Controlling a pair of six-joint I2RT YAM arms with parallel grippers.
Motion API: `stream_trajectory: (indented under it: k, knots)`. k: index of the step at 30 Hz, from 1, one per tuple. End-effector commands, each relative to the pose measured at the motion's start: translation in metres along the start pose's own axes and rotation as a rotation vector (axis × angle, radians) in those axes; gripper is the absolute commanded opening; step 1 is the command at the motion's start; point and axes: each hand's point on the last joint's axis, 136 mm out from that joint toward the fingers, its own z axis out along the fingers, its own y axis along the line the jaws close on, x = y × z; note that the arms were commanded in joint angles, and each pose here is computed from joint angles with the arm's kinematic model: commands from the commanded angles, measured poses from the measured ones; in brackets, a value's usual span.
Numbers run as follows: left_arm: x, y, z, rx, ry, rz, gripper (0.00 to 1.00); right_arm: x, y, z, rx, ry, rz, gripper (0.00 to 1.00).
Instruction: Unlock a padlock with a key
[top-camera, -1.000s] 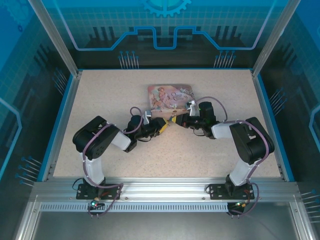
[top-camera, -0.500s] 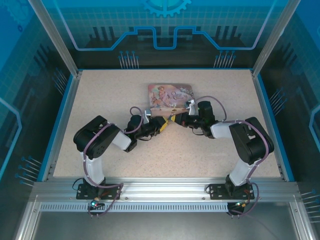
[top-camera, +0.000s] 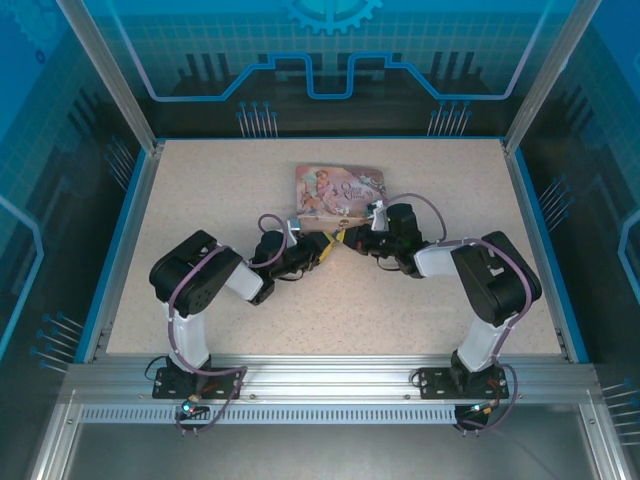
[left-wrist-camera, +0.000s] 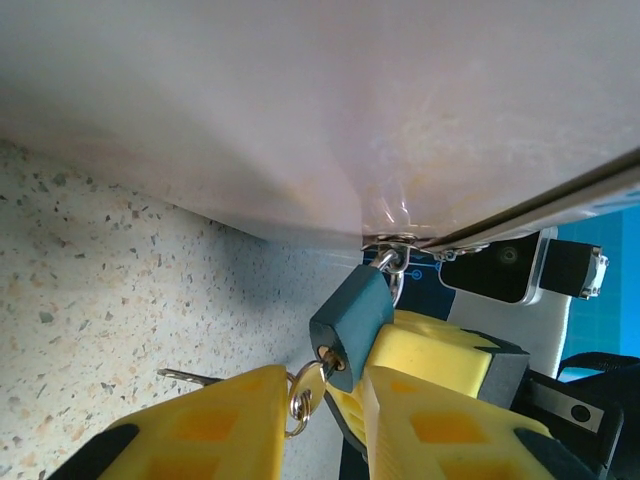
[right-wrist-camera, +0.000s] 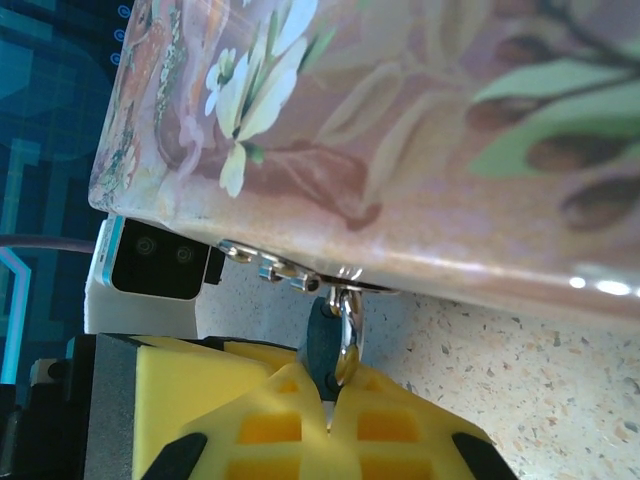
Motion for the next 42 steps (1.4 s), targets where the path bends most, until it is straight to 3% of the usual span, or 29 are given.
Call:
stream_trajectory:
  k: [1,17,31,42]
  knots:
    - [0.011,-0.001,0.003,0.020,0.032,0.006,0.26,0.015,0.035,0.011,-0.118,0.081,-0.016,0.00]
    - [0.009,-0.012,-0.009,0.016,0.005,0.130,0.01,0.010,0.040,0.014,-0.113,0.067,-0.022,0.00]
    - [0.026,-0.034,-0.015,-0.113,0.054,0.653,0.01,0.002,0.049,0.012,-0.123,0.034,-0.044,0.00]
    - [0.035,-0.037,-0.013,-0.133,0.062,0.953,0.00,0.007,0.047,0.013,-0.121,0.044,-0.059,0.00]
